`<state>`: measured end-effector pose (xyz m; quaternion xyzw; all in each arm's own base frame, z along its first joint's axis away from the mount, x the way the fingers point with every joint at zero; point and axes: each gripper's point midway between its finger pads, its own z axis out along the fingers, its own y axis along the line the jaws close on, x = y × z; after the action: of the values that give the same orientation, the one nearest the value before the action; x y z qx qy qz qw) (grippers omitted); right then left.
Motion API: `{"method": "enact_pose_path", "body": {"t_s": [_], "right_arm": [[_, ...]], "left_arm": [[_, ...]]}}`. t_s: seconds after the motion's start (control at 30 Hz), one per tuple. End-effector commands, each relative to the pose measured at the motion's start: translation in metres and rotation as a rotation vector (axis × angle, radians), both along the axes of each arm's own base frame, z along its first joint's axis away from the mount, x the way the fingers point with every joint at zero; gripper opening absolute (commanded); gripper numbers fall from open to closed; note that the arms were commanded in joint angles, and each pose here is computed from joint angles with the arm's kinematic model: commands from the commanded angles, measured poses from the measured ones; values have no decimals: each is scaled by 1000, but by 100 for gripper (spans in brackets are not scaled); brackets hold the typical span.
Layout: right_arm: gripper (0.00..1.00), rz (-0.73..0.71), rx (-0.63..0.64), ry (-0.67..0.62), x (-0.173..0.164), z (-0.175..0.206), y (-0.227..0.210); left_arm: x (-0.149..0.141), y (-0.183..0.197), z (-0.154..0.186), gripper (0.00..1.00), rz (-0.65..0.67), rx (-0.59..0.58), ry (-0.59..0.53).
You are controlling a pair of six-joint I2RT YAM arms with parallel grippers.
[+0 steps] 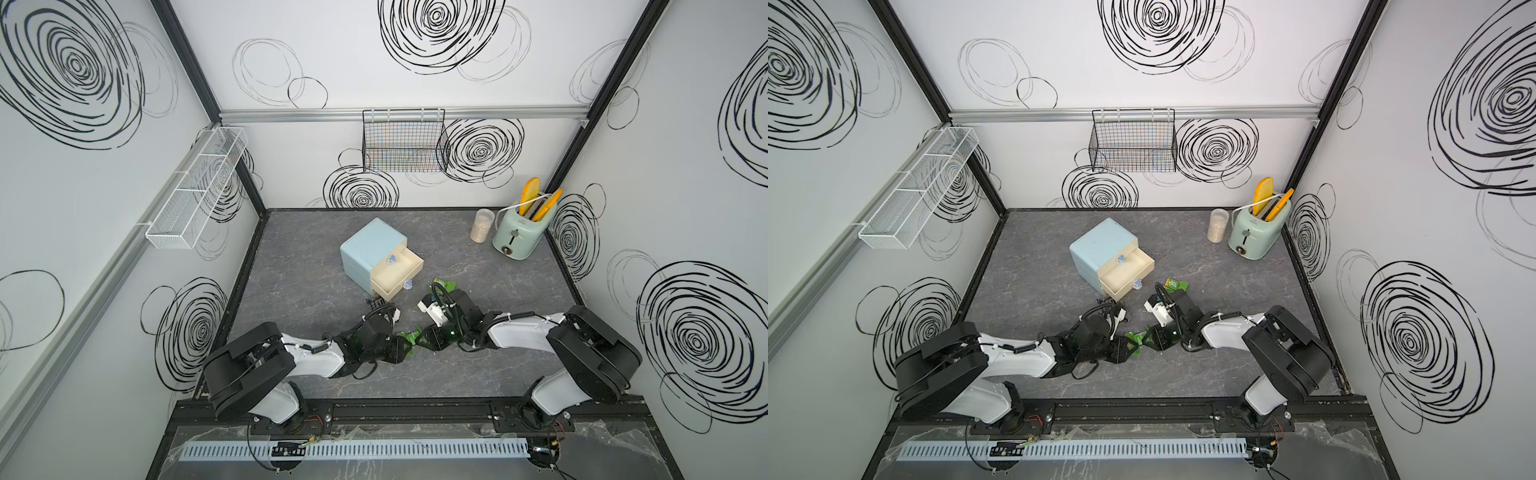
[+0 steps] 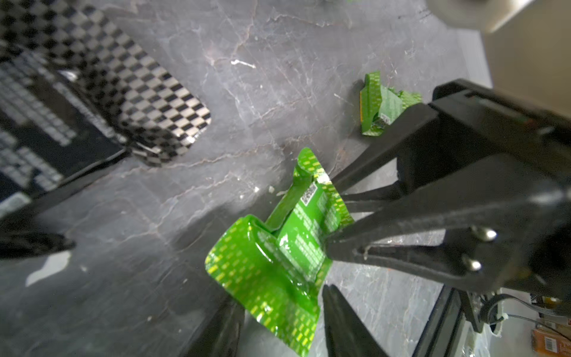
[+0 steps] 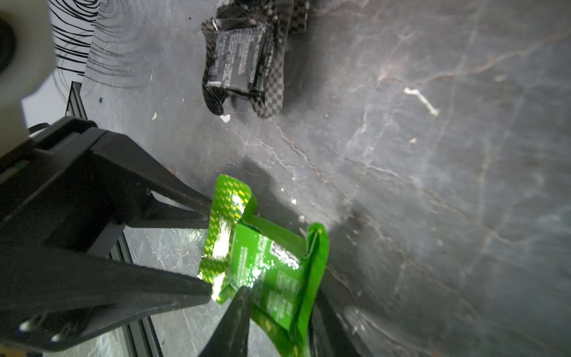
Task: Place the cookies into the drawer by color
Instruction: Pick up the cookie at the center of the board.
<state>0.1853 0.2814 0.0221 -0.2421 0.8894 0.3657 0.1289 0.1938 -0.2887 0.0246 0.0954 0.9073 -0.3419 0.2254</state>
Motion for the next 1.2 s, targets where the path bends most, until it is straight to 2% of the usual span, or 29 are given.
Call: {"method": "enact_pose_path", "body": {"t_s": [0.0, 0.23, 0.37, 0.47, 0.73, 0.9, 1.07, 1.17], "right_arm": [[31, -4, -44, 59, -16, -13, -8], [31, -4, -47, 63, -23, -14, -6], [33, -23, -66, 35, -20, -13, -10], [39, -40, -72, -3, -14, -8, -12], [53, -55, -44, -132, 1, 20, -12], [61, -54, -6, -228, 8, 42, -11], [64, -23, 54, -309, 10, 66, -7], [62, 2, 136, -292, 6, 80, -1]], "left_arm": [[6, -3, 1, 43, 12, 0, -16], [9, -3, 0, 31, 23, -4, -10], [10, -2, 4, 14, 29, 2, -18], [11, 1, 11, 0, 35, 11, -39], [14, 15, 36, 0, 30, 55, -117], [12, 16, 62, 0, -10, -1, -156], [14, 21, 89, 0, -11, -54, -181], [15, 25, 106, 0, -7, -100, -202]]}}
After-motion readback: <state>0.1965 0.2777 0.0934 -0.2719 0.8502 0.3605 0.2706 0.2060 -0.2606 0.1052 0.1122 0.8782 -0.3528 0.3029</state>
